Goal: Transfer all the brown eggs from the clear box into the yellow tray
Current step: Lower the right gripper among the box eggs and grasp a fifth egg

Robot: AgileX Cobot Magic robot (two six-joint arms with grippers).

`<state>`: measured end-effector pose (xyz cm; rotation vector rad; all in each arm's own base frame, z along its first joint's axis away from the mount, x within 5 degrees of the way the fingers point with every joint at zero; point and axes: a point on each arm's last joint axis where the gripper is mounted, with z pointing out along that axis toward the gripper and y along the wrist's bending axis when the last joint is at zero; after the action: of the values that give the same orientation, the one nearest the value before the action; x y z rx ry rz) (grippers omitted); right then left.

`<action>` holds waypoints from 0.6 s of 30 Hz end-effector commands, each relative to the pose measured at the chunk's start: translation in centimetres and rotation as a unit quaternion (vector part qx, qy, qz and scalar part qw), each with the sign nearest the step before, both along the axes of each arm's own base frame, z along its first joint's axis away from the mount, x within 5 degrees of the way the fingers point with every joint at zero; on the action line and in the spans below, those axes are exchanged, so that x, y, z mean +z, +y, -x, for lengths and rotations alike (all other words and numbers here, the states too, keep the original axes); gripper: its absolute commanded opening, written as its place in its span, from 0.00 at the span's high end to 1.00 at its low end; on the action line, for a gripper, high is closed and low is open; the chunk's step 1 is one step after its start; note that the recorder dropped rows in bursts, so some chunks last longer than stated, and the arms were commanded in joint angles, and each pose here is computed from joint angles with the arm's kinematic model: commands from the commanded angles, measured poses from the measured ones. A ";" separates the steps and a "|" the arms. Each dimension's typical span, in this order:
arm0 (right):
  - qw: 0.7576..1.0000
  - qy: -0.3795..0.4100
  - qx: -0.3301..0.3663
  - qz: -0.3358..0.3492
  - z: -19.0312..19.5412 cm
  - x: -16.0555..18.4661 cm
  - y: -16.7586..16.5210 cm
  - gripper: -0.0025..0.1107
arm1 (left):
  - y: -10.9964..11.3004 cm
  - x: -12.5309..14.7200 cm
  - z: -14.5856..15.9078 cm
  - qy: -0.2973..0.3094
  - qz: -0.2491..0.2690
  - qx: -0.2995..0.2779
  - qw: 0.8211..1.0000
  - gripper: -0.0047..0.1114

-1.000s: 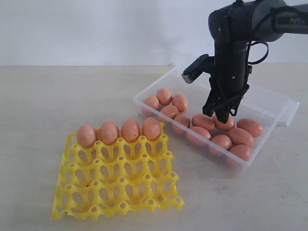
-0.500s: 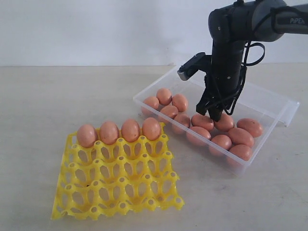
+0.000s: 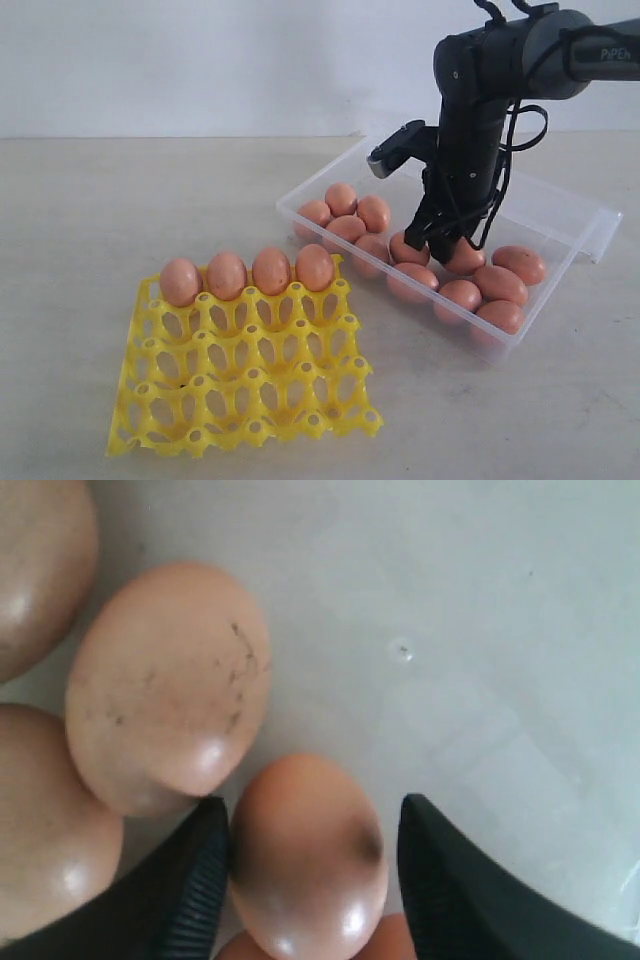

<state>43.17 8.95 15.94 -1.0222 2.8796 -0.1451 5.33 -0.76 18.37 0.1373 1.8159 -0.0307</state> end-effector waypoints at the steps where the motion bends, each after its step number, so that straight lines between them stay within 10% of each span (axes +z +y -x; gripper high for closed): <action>1: 1.000 -0.022 0.005 -0.006 -0.3 0.3 -0.1 0.58 | 0.0 -0.1 0.0 -0.002 -0.001 -0.002 1.000 0.92; 18: 0.999 0.037 0.002 0.007 0.0 -2.7 -0.1 0.59 | 0.0 -0.1 0.0 -0.002 -0.001 -0.002 1.000 0.92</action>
<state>43.22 9.02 13.23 -1.0446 2.9413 -0.1252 5.33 -0.76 18.37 0.1373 1.8159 -0.0307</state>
